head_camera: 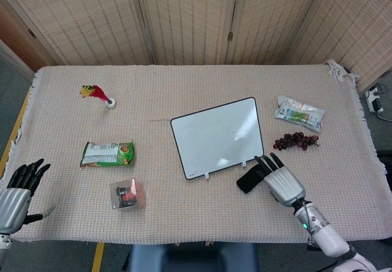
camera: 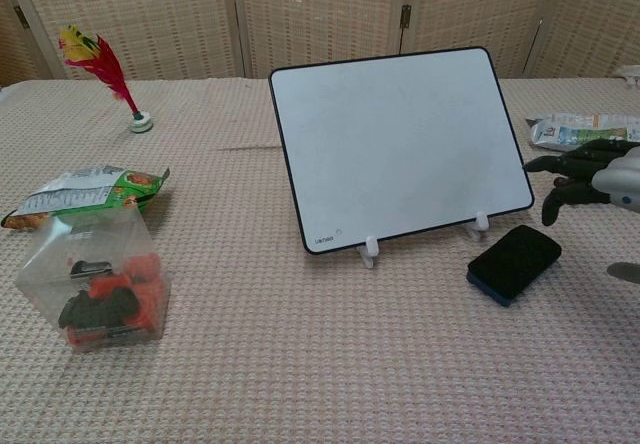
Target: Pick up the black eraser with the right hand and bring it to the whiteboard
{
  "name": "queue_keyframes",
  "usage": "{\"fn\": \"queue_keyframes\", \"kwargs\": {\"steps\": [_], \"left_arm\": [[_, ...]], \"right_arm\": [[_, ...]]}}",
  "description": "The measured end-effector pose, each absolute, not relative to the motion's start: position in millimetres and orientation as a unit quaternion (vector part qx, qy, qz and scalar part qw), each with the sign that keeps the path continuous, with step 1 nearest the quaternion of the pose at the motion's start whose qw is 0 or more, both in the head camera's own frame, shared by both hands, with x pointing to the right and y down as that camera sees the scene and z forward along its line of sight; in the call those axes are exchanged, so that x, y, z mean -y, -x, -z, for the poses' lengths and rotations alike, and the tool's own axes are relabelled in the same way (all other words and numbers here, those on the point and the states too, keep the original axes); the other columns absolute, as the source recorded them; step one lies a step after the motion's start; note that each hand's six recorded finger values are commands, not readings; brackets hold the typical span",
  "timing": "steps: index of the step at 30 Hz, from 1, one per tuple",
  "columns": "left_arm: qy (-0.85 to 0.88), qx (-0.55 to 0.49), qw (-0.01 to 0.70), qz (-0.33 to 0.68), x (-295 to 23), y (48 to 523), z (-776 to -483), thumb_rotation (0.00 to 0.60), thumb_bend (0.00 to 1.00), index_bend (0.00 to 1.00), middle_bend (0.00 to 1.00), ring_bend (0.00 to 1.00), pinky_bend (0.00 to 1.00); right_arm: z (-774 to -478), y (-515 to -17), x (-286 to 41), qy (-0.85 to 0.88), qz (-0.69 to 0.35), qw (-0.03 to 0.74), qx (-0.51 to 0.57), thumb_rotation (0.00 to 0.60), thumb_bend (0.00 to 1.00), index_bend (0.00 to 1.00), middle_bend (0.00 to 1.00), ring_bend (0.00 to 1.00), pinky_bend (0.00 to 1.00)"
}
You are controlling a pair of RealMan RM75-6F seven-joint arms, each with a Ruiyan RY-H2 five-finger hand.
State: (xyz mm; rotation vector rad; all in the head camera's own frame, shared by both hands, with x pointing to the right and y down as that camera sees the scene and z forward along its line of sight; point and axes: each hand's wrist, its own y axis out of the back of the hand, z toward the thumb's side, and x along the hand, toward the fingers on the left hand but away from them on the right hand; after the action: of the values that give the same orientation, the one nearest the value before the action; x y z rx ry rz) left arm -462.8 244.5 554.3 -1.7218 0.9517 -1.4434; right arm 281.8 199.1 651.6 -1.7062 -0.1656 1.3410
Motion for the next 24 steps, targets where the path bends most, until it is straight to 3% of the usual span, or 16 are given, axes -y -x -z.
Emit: {"fn": "queue_keyframes", "kwargs": {"steps": [24], "left_arm": [[0.666,-0.386,0.327,0.549,-242,471,-546,0.6,0.23,0.0,0.0,0.0,0.0]], "right_arm": [[-688,-243,-202,0.643,-0.554,0.529,0.021,0.6,0.35,0.31,0.0,0.0,0.0]]}}
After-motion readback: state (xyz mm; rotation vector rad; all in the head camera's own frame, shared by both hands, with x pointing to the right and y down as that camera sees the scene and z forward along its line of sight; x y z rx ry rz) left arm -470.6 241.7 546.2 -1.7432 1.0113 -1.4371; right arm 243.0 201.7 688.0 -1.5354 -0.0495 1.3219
